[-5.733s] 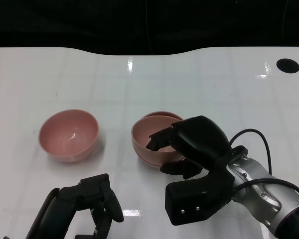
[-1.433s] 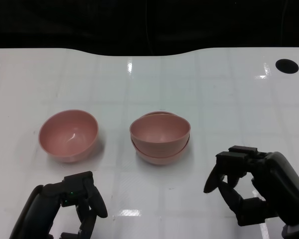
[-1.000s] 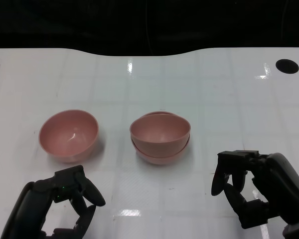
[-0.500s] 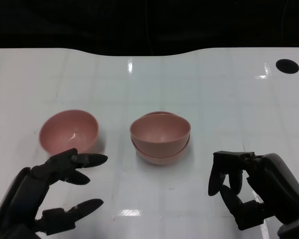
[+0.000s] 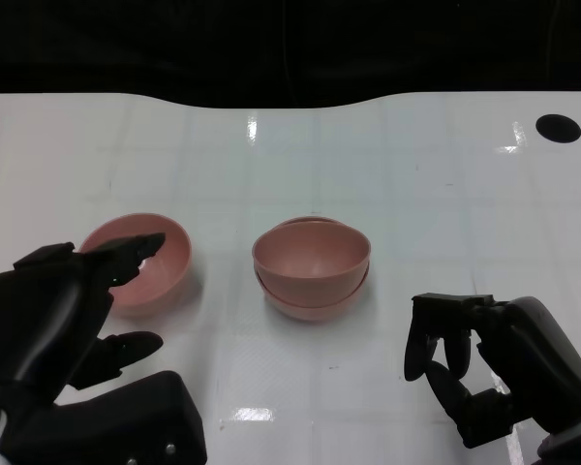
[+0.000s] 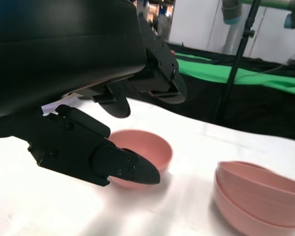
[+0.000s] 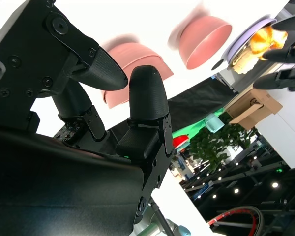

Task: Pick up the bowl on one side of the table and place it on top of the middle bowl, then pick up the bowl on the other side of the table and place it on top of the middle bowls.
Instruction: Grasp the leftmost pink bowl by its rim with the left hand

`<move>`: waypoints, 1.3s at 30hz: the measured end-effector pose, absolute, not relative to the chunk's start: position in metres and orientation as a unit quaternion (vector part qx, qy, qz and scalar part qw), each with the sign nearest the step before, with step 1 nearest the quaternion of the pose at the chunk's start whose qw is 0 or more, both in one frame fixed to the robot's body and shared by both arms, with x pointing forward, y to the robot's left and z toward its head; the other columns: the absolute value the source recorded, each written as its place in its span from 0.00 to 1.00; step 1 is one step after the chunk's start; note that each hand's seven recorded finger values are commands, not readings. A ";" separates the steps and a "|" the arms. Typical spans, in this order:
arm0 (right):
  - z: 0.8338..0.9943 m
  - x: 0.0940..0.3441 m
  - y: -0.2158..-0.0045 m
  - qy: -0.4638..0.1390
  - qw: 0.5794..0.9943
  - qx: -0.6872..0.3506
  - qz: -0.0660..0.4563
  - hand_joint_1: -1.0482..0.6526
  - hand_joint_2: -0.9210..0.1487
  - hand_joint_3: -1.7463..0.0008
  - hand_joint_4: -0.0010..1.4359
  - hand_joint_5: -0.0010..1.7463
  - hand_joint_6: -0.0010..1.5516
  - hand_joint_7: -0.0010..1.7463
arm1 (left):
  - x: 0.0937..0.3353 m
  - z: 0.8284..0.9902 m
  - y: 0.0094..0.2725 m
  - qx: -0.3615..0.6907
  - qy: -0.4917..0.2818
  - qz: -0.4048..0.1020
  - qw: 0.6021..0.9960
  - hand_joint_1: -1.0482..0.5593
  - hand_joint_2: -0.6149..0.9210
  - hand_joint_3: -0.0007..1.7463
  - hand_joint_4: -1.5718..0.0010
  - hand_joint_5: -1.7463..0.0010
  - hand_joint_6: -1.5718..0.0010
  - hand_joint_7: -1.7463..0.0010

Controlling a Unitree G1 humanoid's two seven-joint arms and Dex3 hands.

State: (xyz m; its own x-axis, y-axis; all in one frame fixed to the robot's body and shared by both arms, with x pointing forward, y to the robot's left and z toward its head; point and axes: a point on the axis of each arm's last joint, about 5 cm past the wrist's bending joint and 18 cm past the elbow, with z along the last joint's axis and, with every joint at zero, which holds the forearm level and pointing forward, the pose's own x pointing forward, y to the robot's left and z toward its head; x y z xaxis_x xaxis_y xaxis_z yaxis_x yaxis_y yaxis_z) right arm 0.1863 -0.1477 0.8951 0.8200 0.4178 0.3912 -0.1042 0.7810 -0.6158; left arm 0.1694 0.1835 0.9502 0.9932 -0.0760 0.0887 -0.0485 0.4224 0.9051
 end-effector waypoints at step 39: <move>0.897 0.189 -0.147 -0.269 0.901 -0.309 0.144 0.57 0.82 0.00 0.68 1.00 0.55 0.89 | 0.256 0.907 0.139 0.663 0.107 -0.097 0.735 0.40 1.00 0.04 0.49 0.49 0.47 0.95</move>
